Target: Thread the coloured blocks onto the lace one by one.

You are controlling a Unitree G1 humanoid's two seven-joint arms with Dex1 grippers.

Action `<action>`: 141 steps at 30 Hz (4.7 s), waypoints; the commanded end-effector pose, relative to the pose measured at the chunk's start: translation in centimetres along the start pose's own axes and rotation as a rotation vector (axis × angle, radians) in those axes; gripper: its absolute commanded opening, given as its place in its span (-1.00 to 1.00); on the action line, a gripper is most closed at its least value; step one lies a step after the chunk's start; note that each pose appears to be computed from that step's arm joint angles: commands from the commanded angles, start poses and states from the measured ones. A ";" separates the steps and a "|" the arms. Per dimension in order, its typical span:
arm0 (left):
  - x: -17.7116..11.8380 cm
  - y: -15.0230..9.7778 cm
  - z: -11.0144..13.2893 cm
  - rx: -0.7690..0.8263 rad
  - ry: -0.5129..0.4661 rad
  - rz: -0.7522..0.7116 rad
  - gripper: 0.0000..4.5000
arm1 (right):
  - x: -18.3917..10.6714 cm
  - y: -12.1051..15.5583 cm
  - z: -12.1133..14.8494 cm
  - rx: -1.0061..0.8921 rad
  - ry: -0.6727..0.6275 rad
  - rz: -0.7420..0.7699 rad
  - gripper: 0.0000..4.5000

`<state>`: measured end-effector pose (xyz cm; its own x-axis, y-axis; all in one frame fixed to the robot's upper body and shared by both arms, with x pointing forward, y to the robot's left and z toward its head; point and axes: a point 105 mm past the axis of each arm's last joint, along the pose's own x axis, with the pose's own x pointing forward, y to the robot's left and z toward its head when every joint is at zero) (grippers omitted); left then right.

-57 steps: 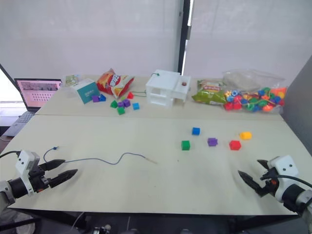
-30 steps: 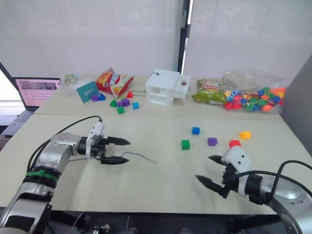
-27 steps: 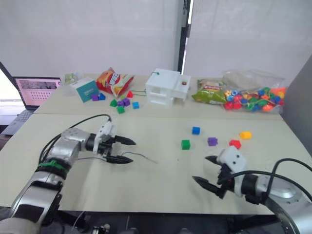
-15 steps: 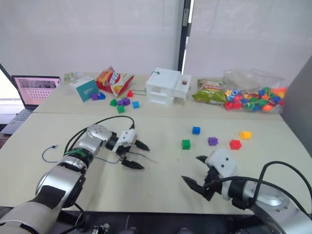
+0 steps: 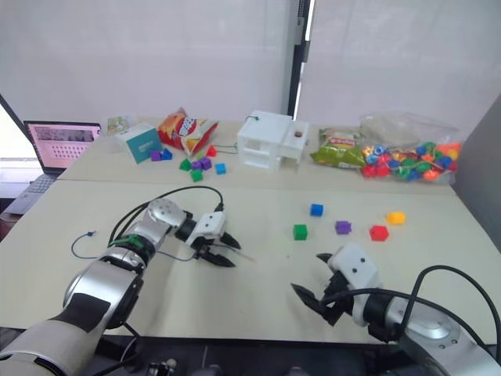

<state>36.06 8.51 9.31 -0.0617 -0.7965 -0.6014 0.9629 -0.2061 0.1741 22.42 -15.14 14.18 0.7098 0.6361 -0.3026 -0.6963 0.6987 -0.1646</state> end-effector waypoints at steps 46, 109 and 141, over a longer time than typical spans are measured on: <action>-4.2 -4.7 2.4 -0.087 -0.031 0.118 -0.99 | -3.8 -14.4 -3.5 0.252 0.013 -0.893 1.00; -5.0 -5.7 1.4 -0.164 -0.014 0.226 -1.00 | 3.0 -4.4 6.8 0.289 -0.078 -0.297 -0.49; -5.5 -6.9 1.9 -0.220 -0.013 0.219 -1.00 | 7.1 2.9 4.0 0.075 0.038 0.084 0.99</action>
<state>29.41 13.28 11.81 0.1376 -0.8056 -0.5763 0.9902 0.0982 0.0992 26.52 -7.91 14.13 0.6964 0.6028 -0.3893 -0.6727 0.7374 -0.0614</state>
